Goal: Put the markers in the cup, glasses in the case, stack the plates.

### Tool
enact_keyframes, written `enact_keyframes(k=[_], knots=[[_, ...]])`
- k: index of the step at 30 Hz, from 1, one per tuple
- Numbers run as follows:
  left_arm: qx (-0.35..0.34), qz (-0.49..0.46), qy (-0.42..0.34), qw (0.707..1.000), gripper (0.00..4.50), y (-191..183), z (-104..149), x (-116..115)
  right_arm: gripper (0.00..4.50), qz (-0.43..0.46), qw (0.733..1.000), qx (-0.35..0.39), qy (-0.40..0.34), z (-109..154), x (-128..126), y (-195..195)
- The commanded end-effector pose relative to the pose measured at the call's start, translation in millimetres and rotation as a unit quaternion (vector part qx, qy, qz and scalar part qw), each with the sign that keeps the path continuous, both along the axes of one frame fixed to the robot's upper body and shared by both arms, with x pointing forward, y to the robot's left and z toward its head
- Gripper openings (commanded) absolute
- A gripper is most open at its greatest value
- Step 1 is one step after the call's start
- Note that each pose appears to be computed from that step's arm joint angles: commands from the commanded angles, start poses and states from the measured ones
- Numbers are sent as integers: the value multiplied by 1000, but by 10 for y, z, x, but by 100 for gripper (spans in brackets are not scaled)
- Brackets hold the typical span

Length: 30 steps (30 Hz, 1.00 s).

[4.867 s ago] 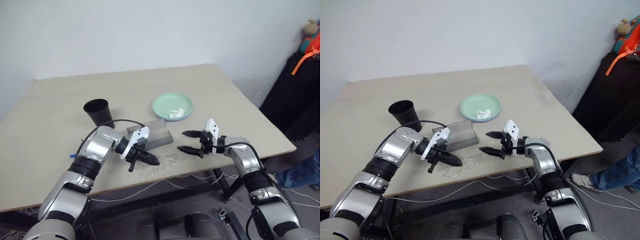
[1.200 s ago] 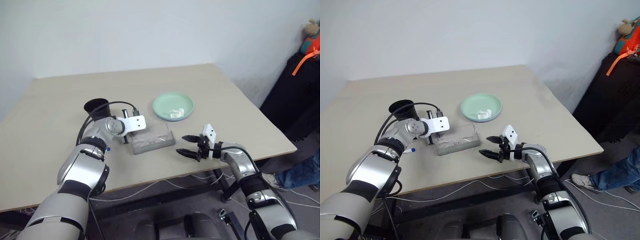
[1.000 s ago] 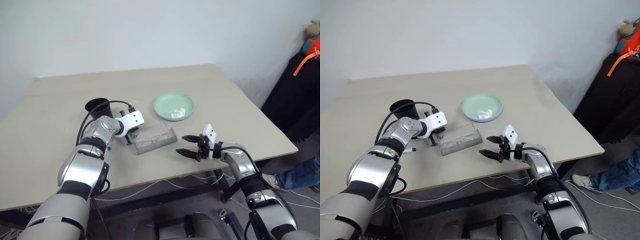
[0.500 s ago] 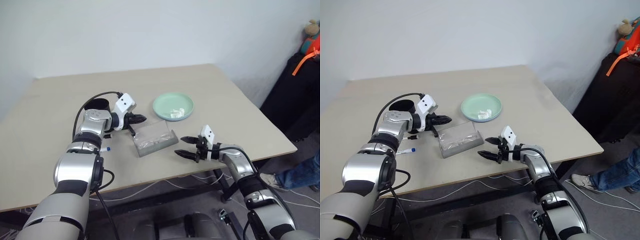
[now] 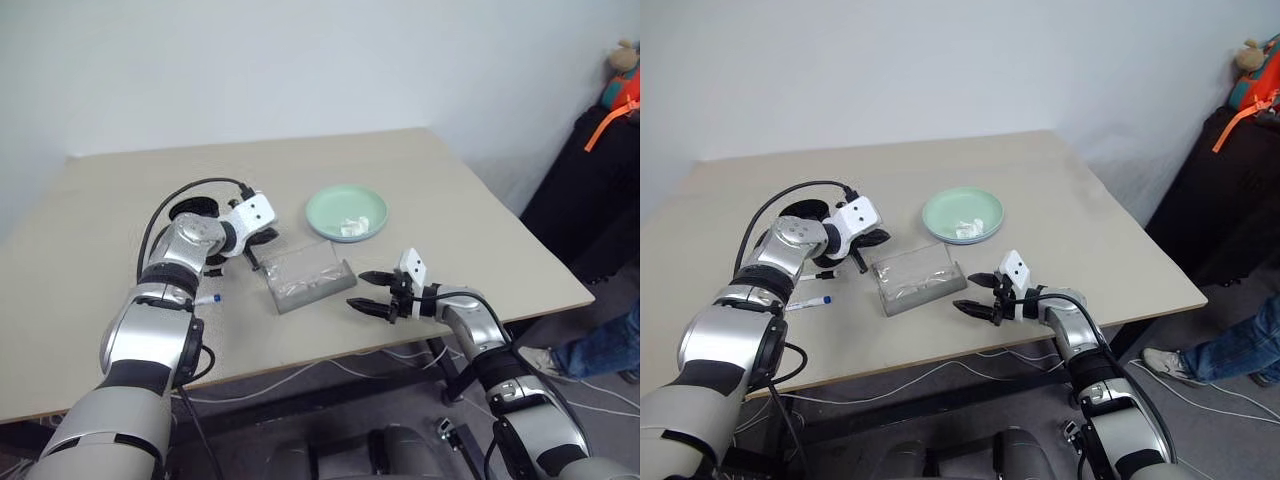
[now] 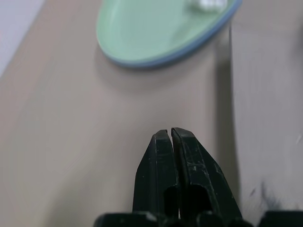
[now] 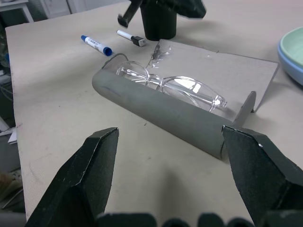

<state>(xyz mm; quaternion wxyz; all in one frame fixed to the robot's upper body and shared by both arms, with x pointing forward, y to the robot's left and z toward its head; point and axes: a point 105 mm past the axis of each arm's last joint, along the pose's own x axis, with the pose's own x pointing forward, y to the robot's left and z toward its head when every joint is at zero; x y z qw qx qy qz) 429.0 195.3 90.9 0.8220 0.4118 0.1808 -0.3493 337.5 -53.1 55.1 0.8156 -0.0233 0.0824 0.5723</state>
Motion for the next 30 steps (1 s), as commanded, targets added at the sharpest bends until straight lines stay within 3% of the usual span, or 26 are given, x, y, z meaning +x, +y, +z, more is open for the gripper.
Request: enact_keyframes(k=[1, 5, 9, 20, 30], knots=[[35, -21, -1, 999, 1, -50, -44, -7, 379, 6, 1000, 9, -26, 139, 38, 28], [54, -38, 33, 997, 1, -57, -189, -87, 379, 2, 1000, 10, -26, 142, 41, 14], [-48, -9, 65, 997, 1, -140, -65, -60, 379, -3, 1000, 10, -26, 131, 33, -16], [-231, -16, 114, 966, 1, -293, 225, -86, 379, -4, 1000, 12, -22, 106, 31, 25], [-289, -82, 174, 938, 1, -390, 244, -281, 379, -3, 1000, 13, -22, 107, 39, 38]])
